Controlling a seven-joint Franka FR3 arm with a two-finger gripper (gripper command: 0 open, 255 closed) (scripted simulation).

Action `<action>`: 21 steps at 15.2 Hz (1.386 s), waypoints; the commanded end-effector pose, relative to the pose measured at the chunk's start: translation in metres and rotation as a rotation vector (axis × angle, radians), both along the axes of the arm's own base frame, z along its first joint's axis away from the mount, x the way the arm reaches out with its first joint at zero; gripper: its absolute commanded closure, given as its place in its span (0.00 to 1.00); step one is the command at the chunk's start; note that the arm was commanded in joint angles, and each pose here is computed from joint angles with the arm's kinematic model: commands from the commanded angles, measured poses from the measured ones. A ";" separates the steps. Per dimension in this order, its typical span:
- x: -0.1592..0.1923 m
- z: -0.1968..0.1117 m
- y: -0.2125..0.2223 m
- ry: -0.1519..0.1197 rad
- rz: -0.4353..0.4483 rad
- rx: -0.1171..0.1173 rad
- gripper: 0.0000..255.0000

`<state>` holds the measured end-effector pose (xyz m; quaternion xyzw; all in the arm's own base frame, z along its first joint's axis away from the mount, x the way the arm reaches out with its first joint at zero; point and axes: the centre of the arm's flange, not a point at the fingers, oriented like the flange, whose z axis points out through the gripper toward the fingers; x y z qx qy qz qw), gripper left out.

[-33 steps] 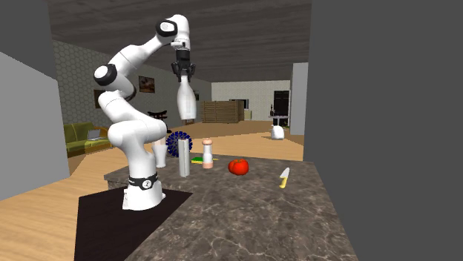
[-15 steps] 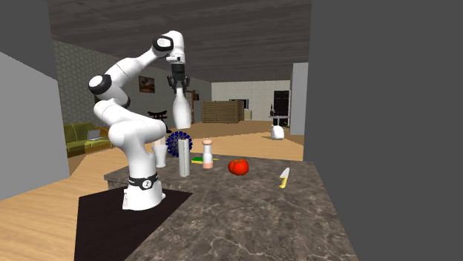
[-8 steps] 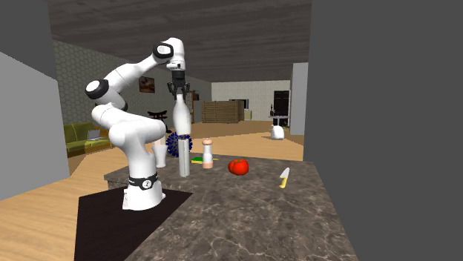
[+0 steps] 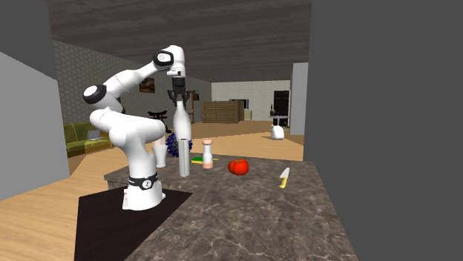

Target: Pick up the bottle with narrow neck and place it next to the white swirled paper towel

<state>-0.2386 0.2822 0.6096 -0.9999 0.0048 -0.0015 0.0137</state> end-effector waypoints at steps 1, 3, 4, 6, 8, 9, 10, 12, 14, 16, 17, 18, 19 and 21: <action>0.000 -0.011 0.000 0.000 0.000 0.001 1.00; 0.000 -0.021 0.000 0.000 0.000 0.001 1.00; 0.000 -0.026 0.000 0.000 0.000 0.001 1.00; 0.000 -0.037 0.000 0.000 0.000 0.001 1.00; 0.000 -0.048 0.000 0.000 0.000 0.001 1.00; 0.000 -0.053 0.000 0.000 0.000 0.001 1.00; 0.000 -0.058 0.000 0.000 0.000 0.001 1.00; 0.000 -0.069 0.000 0.000 0.000 0.001 1.00; 0.000 -0.079 0.000 0.000 0.000 0.001 1.00; 0.000 -0.090 0.000 0.000 0.000 0.001 1.00; 0.000 -0.095 0.000 0.000 0.000 0.001 1.00; 0.000 -0.100 0.000 0.000 0.000 0.001 1.00; 0.000 -0.106 0.000 0.000 0.000 0.001 1.00; 0.000 -0.116 0.000 0.000 0.000 0.001 1.00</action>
